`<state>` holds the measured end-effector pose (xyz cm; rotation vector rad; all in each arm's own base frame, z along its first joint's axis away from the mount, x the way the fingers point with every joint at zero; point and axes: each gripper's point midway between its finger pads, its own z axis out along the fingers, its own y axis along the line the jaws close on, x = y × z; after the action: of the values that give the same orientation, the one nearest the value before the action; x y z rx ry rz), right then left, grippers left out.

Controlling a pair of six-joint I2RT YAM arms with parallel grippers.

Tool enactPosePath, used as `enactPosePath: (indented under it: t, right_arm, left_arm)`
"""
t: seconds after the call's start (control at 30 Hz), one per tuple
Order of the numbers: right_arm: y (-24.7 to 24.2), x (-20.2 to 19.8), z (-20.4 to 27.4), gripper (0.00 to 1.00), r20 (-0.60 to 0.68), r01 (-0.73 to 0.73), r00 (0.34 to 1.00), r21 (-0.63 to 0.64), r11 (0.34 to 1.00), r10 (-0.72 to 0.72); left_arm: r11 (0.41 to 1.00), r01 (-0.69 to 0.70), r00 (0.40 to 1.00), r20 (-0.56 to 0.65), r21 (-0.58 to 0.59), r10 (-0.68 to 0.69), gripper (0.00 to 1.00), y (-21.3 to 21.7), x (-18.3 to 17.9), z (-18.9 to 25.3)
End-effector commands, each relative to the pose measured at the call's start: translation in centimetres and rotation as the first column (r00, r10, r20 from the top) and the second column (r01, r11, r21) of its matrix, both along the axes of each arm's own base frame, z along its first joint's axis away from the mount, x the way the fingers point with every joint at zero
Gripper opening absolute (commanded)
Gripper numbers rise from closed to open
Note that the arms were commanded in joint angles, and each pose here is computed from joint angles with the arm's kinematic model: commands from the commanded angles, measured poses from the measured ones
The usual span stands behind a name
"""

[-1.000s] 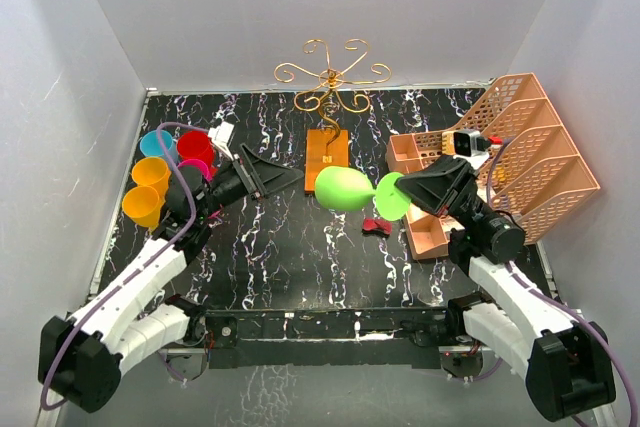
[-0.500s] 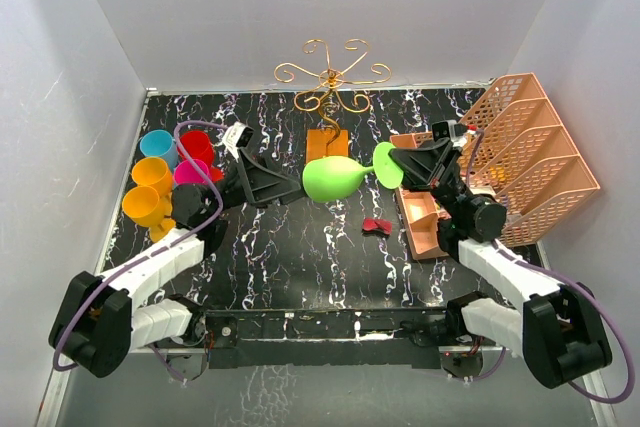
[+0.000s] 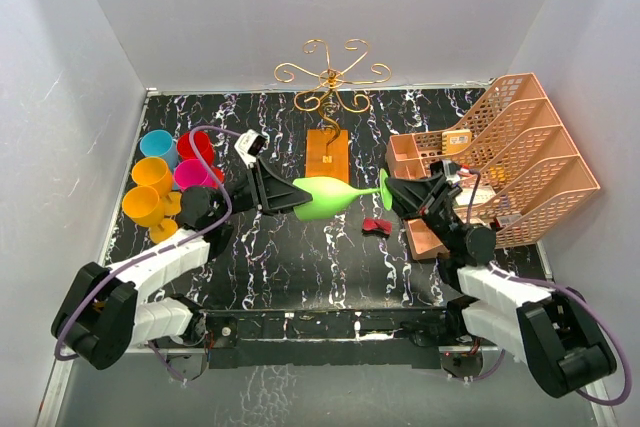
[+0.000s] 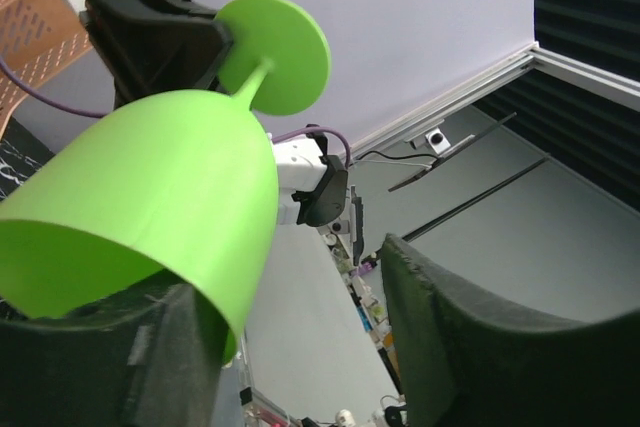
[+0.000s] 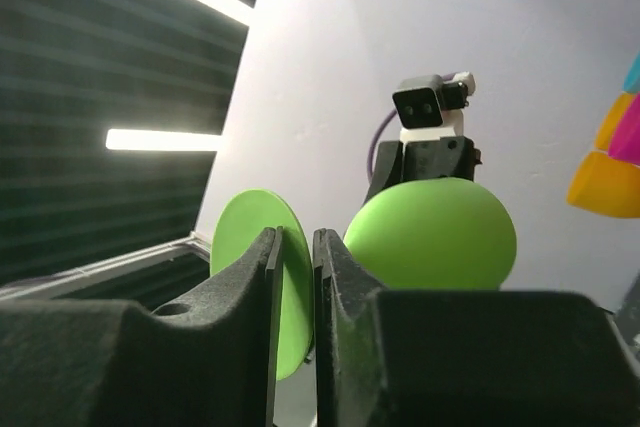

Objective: Take the wine glass off the wine glass rack

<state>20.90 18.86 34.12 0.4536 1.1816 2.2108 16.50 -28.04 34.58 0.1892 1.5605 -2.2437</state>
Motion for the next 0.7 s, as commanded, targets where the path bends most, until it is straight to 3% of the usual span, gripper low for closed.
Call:
enactPosePath:
  t: [0.0,0.1,0.17,0.3,0.4,0.53,0.67]
  right_arm:
    - [0.4,-3.7,-2.0,0.21,0.234,0.073,0.971,-0.145,0.987,-0.038]
    - [1.5,-2.4,-6.1,0.33,0.198,0.119,0.979,-0.335,0.935,-0.054]
    - [1.7,-0.7,-8.4,0.38,0.182,0.177,0.978,-0.486,0.856,-0.099]
    - [-1.4,2.9,-13.8,0.46,0.163,0.319,0.936,-0.764,0.56,-0.311]
    - [-4.0,3.9,-15.4,0.52,0.207,0.366,0.893,-0.85,0.379,-0.399]
    - [-5.0,4.7,-12.8,0.56,0.313,0.448,0.856,-0.846,0.288,-0.412]
    - [-5.2,5.7,-11.9,0.57,0.337,0.466,0.843,-0.848,0.254,-0.42]
  left_arm:
    - [0.999,-0.05,0.996,0.069,0.007,0.049,0.26,0.3,-0.5,0.3]
    - [0.985,-0.098,0.995,-0.009,0.143,0.1,0.15,-0.2,0.8,-2.8]
    - [0.96,-0.135,0.988,-0.036,0.245,0.148,0.07,-0.3,1.5,-5.0]
    - [0.843,-0.209,0.96,-0.058,0.496,0.273,0.0,0.7,2.9,-9.7]
    - [0.672,-0.249,0.923,-0.039,0.698,0.382,0.0,2.9,3.6,-13.6]
    - [0.378,-0.238,0.878,0.032,0.895,0.477,0.0,7.4,3.5,-17.6]
    - [0.075,-0.257,0.793,0.167,0.963,0.585,0.0,13.1,3.4,-18.2]
